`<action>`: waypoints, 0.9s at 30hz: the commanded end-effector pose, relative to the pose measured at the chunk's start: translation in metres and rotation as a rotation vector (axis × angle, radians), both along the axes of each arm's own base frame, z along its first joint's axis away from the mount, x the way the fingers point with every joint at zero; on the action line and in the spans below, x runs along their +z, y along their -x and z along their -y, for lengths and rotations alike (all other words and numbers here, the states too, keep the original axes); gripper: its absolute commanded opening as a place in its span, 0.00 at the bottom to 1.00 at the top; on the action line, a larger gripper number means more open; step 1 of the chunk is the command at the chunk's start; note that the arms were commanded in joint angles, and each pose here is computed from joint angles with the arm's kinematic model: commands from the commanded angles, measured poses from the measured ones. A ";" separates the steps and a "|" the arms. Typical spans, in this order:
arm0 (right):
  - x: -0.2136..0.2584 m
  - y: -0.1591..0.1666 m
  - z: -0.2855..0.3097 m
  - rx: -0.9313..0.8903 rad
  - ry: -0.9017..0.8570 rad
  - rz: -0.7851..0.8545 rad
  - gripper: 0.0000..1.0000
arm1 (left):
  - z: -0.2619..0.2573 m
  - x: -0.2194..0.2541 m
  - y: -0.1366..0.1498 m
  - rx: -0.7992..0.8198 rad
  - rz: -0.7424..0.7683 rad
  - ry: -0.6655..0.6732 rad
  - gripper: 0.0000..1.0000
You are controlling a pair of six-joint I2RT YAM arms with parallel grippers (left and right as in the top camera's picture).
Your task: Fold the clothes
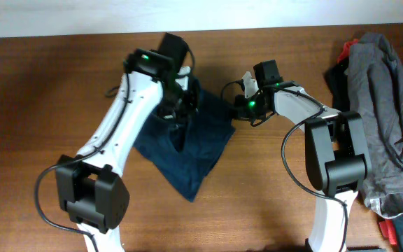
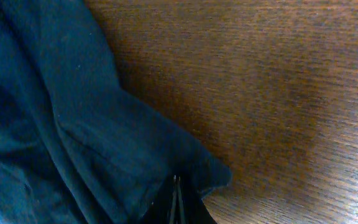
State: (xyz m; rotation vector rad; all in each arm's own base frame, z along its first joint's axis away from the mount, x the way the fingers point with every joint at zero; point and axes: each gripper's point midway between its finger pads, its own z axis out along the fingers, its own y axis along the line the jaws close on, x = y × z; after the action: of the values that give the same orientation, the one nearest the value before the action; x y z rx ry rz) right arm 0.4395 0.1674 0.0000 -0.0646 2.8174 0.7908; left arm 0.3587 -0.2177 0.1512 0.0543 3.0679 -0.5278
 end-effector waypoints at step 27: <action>-0.032 0.021 0.024 -0.028 0.081 -0.116 0.05 | -0.069 0.003 -0.022 0.078 0.132 -0.271 0.36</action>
State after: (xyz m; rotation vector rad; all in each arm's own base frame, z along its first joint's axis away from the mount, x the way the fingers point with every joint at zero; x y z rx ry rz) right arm 0.4368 0.1648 -0.0002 -0.0516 2.8367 0.7935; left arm 0.3520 -0.2048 0.1317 0.0448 3.0941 -0.3077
